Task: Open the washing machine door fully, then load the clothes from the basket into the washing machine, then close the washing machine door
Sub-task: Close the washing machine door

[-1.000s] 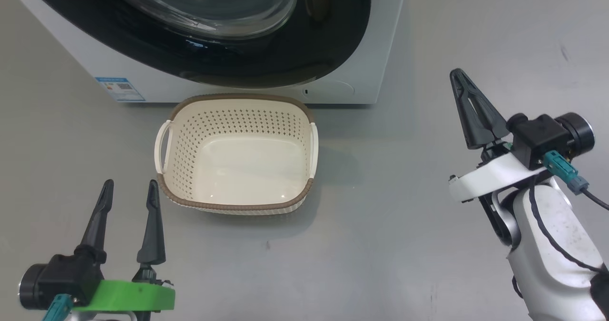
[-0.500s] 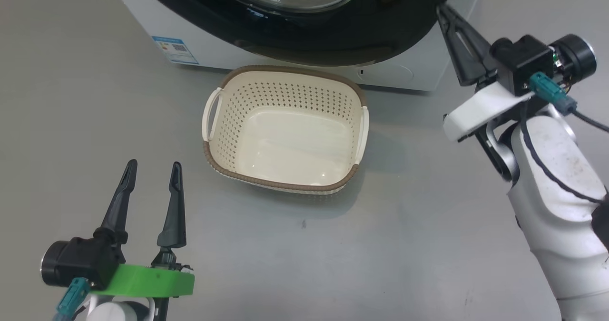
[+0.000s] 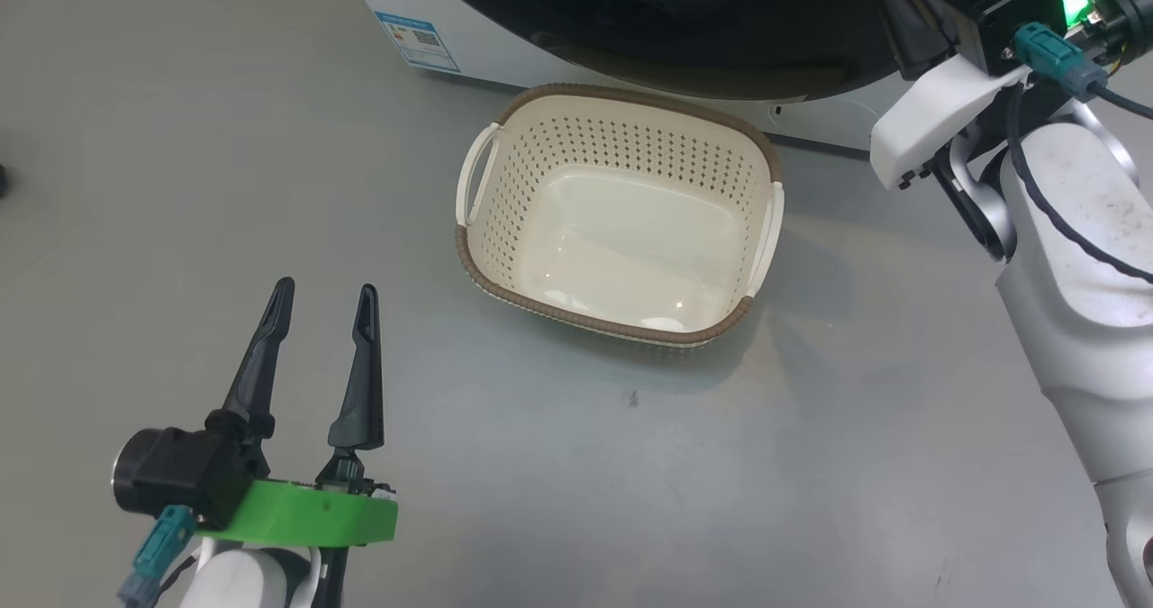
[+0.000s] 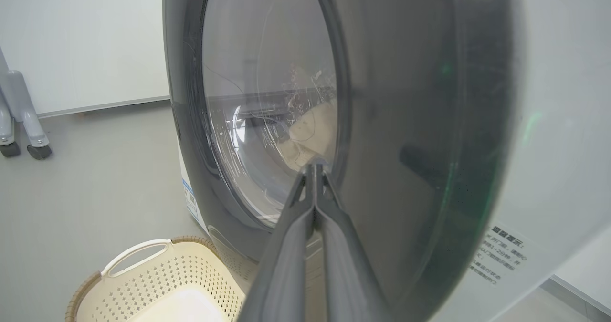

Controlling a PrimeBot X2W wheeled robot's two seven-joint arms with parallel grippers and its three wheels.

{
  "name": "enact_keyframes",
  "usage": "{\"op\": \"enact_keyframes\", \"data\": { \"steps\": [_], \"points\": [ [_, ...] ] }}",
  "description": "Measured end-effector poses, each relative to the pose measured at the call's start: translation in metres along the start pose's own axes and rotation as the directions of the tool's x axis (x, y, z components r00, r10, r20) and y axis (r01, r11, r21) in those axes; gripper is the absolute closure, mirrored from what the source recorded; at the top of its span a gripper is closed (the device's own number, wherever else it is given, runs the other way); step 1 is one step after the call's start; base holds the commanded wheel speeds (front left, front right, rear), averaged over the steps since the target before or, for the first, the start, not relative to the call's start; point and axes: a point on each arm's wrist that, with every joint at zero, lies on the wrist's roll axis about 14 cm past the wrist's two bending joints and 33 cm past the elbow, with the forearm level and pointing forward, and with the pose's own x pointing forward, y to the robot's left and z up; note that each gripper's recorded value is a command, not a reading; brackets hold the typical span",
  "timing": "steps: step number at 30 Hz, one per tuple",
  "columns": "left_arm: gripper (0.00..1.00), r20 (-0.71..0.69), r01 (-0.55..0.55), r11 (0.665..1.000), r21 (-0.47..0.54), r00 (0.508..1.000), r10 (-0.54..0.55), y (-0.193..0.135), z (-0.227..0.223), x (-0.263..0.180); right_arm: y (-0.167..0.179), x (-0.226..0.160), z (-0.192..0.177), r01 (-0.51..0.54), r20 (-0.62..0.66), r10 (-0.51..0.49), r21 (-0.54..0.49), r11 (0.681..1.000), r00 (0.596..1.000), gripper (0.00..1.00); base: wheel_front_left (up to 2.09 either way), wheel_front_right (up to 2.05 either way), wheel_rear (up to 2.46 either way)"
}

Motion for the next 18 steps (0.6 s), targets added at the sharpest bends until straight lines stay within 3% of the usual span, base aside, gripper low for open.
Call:
{"op": "enact_keyframes", "data": {
  "steps": [18],
  "points": [
    [0.00, -0.015, -0.048, 0.999, 0.020, 0.999, 0.049, 0.015, -0.004, -0.004, -0.025, 0.035, 0.001, 0.010, -0.015, -0.010, 0.001, 1.000, 1.000, 1.00, 0.00, 0.00, 0.00]
  ]
}}
